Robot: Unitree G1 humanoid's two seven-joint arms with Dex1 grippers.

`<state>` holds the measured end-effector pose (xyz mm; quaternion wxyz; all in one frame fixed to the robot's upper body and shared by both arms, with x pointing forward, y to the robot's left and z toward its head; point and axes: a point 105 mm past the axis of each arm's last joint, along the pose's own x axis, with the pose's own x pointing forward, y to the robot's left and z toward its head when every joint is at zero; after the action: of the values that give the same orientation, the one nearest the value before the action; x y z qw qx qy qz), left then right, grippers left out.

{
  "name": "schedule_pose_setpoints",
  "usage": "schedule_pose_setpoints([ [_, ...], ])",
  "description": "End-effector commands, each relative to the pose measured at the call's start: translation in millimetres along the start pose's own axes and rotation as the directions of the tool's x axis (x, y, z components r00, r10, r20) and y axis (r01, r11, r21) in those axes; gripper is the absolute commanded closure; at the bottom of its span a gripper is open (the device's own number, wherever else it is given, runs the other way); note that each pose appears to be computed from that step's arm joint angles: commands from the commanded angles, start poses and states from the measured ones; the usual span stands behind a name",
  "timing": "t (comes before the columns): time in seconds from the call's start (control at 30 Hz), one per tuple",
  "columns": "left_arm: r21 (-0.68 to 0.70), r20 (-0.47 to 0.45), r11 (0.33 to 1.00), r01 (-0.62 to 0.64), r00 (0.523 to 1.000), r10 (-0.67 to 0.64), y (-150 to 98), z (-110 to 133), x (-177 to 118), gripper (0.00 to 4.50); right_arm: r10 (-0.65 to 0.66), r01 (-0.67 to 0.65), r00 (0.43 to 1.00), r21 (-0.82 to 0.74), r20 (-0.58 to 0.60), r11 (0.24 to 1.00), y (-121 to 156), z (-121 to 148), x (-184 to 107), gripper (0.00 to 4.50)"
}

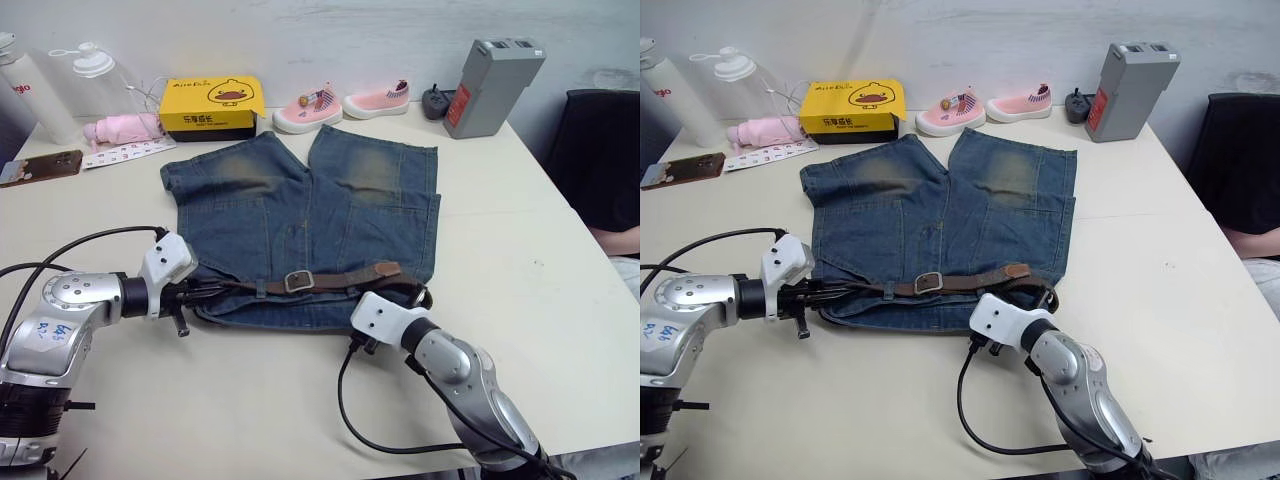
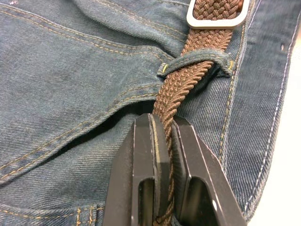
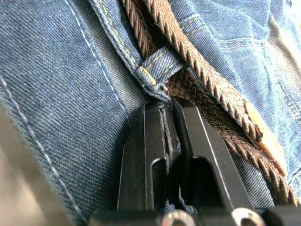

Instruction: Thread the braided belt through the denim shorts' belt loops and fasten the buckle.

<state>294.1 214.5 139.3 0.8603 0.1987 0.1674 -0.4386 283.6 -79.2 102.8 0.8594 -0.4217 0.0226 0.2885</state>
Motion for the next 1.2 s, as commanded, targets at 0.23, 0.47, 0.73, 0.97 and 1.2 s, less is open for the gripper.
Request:
schedule_pose_setpoints([
  [0.23, 0.154, -0.121, 0.967, -0.202, 0.968, 0.221, 14, -42, -34, 4.49, 0.019, -0.006, 0.992, 0.102, -0.125, 0.995, 1, -24, -1, 4.50],
  [0.47, 0.129, -0.187, 0.934, -0.334, 0.916, 0.354, 21, -79, -63, 4.49, 0.001, 0.017, 0.983, 0.099, -0.181, 0.995, -9, -36, -4, 4.50],
  [0.73, 0.152, -0.112, 0.946, -0.287, 0.946, 0.305, 5, -72, -36, 4.49, 0.076, -0.067, 0.994, 0.117, -0.077, 0.991, 0, -16, -5, 4.50],
  [0.97, 0.139, -0.012, 0.945, -0.297, 0.953, 0.301, -7, -66, -19, 3.20, 0.169, -0.175, 0.984, 0.133, 0.058, 0.975, 5, 1, -26, 3.23],
  [1.2, 0.081, 0.064, 0.973, -0.215, 0.976, 0.210, -20, -34, -33, 1.44, 0.182, -0.202, 0.975, 0.162, 0.130, 0.966, -30, 8, -51, 0.06],
])
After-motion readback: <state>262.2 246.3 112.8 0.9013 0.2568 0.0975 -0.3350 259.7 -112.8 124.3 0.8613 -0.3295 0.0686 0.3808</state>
